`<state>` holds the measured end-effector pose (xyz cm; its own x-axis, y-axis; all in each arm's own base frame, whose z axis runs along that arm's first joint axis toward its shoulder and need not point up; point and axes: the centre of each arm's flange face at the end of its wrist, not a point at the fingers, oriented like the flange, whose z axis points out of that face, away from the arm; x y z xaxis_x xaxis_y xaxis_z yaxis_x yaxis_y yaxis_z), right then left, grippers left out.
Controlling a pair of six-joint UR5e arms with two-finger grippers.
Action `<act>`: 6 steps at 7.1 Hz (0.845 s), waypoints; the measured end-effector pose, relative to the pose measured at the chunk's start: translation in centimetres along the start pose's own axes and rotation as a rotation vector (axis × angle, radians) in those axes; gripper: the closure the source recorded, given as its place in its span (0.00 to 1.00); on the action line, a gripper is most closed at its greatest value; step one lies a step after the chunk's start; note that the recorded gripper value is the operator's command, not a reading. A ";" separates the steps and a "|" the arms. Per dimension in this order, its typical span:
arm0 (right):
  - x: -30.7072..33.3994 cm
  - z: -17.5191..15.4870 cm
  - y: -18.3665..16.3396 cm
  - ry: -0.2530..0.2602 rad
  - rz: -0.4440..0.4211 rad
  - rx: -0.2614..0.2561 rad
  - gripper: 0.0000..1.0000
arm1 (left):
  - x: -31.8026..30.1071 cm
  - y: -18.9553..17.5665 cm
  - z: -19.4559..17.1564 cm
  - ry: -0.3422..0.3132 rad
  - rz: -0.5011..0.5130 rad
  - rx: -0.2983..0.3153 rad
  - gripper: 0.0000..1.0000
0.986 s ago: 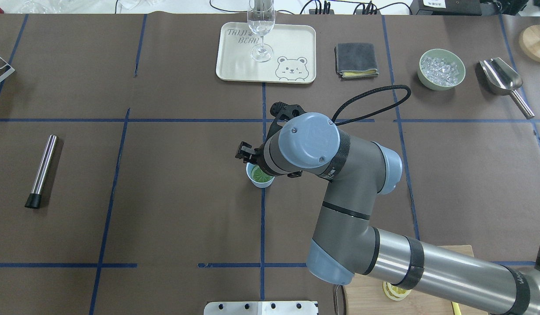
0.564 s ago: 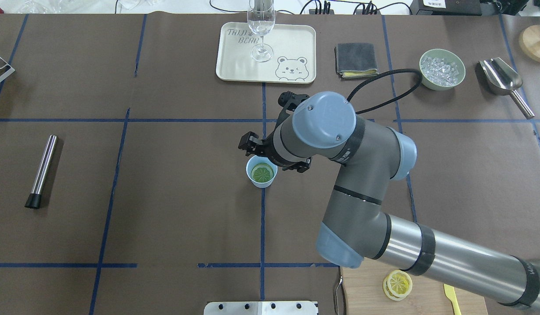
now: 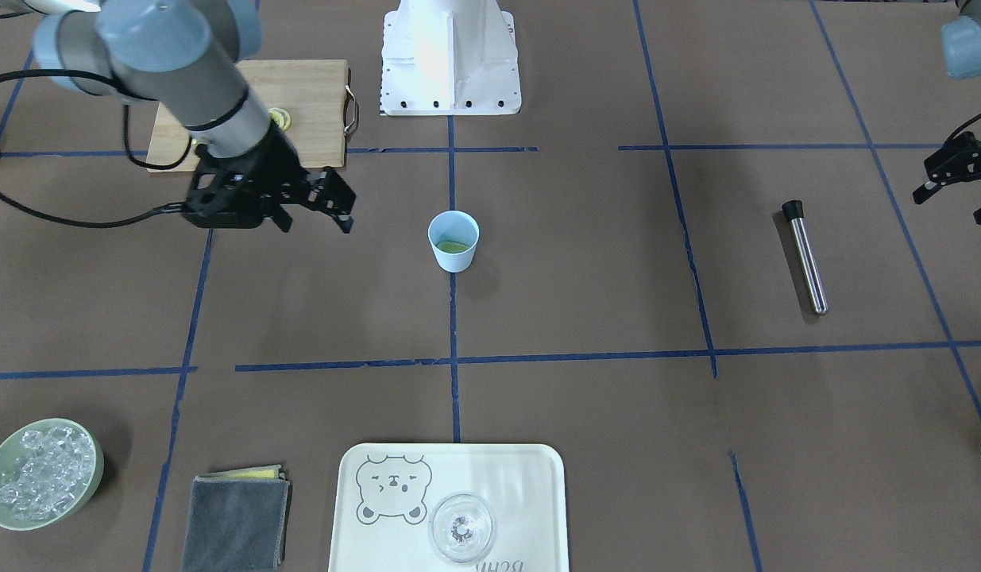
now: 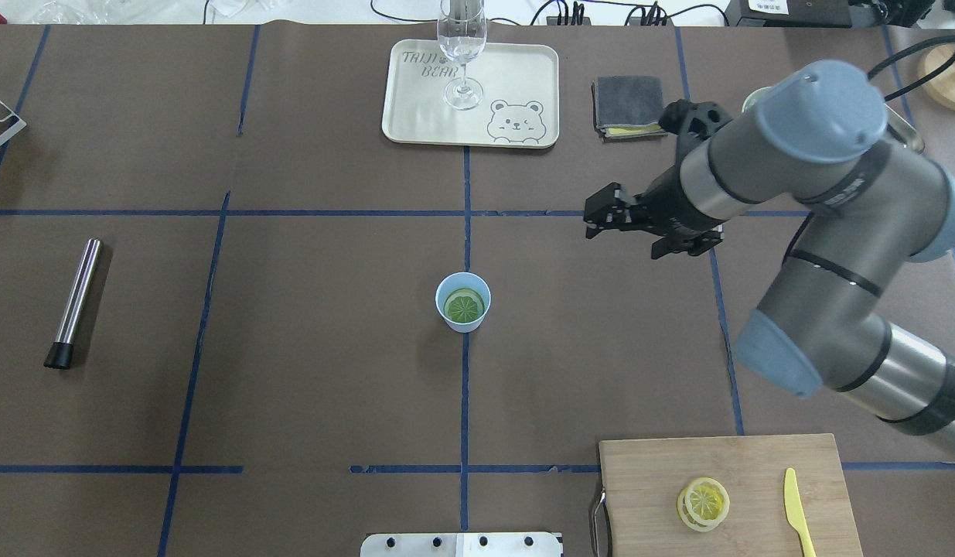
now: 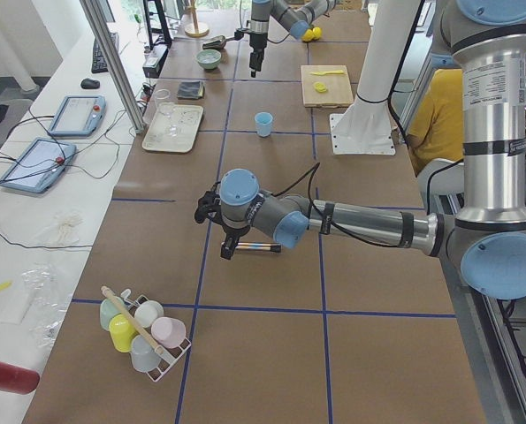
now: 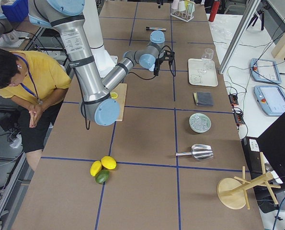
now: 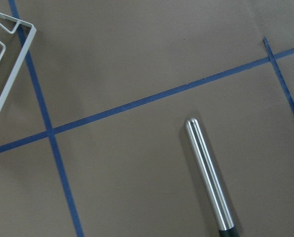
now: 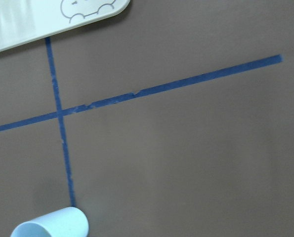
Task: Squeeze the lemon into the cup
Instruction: 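Withdraw the right arm from the cup while the left arm reaches toward the steel muddler, then grasp the steel muddler upright with the left gripper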
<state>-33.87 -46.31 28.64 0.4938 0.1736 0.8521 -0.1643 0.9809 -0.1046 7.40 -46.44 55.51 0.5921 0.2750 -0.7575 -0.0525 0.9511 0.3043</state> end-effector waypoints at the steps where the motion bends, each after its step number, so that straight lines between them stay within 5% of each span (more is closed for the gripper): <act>1: 5.7 -2.2 -1.4 0.023 -0.036 -0.009 0.00 | 2.0 -0.8 2.8 -0.029 -0.029 -0.006 0.10; 3: 15.6 -5.1 -2.6 0.081 -0.128 -0.018 0.00 | 3.0 -3.4 7.5 -0.075 -0.108 -0.038 0.12; 6: 20.3 -5.9 -2.7 0.111 -0.155 -0.034 0.00 | 3.1 -5.9 12.9 -0.099 -0.219 -0.101 0.14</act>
<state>-18.42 -44.88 43.20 0.6025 0.0268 0.7977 -0.0506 0.9987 0.0046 19.91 -53.04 58.81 0.6738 0.0509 -0.7371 0.0081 0.9971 0.0763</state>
